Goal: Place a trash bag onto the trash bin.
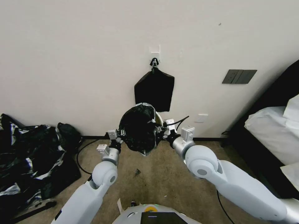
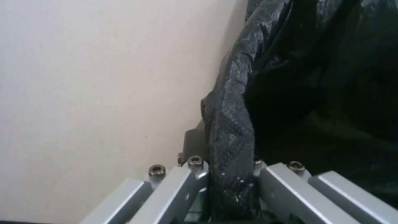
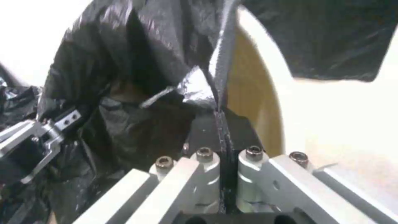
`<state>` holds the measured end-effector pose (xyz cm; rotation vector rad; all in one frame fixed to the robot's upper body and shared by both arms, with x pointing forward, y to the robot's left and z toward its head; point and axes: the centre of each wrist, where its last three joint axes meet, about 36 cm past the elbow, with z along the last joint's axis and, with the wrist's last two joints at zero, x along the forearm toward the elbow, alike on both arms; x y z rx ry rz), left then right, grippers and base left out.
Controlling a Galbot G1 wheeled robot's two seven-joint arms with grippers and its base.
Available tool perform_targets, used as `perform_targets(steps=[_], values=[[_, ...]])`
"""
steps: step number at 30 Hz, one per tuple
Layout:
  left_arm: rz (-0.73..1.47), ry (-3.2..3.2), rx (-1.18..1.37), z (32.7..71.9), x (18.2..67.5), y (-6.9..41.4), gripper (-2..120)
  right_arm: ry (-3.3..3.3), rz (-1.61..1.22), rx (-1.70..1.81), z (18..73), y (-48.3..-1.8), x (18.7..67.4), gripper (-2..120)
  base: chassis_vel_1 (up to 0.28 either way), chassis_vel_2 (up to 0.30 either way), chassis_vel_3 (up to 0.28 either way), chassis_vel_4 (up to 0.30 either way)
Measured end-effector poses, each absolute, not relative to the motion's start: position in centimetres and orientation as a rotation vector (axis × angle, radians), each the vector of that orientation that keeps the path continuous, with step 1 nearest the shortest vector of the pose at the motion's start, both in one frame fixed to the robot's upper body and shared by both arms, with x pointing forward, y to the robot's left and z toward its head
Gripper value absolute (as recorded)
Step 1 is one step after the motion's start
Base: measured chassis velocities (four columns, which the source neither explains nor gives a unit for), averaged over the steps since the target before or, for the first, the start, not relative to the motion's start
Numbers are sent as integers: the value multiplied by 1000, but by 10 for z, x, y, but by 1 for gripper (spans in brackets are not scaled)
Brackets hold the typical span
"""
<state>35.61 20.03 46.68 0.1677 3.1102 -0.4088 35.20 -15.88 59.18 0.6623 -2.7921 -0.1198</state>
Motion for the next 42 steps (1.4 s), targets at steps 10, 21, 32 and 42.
perform_targets(steps=[10, 21, 32, 42], values=[[-484, 3130, 185, 463, 358, 204, 1, -2848, -45, 570, 600, -183, 349, 0, 0, 0, 0, 0], [-547, 3116, 253, 466, 355, 206, 1, -2854, 19, 517, 592, -201, 373, 0, 0, 0, 0, 0], [-676, 3092, 343, 472, 354, 207, 1, -2858, -21, 694, 563, -210, 400, 0, 0, 0, 0, 0], [-823, 3090, 382, 480, 352, 206, 1, -2871, 8, 724, 537, -219, 415, 0, 0, 0, 0, 0]])
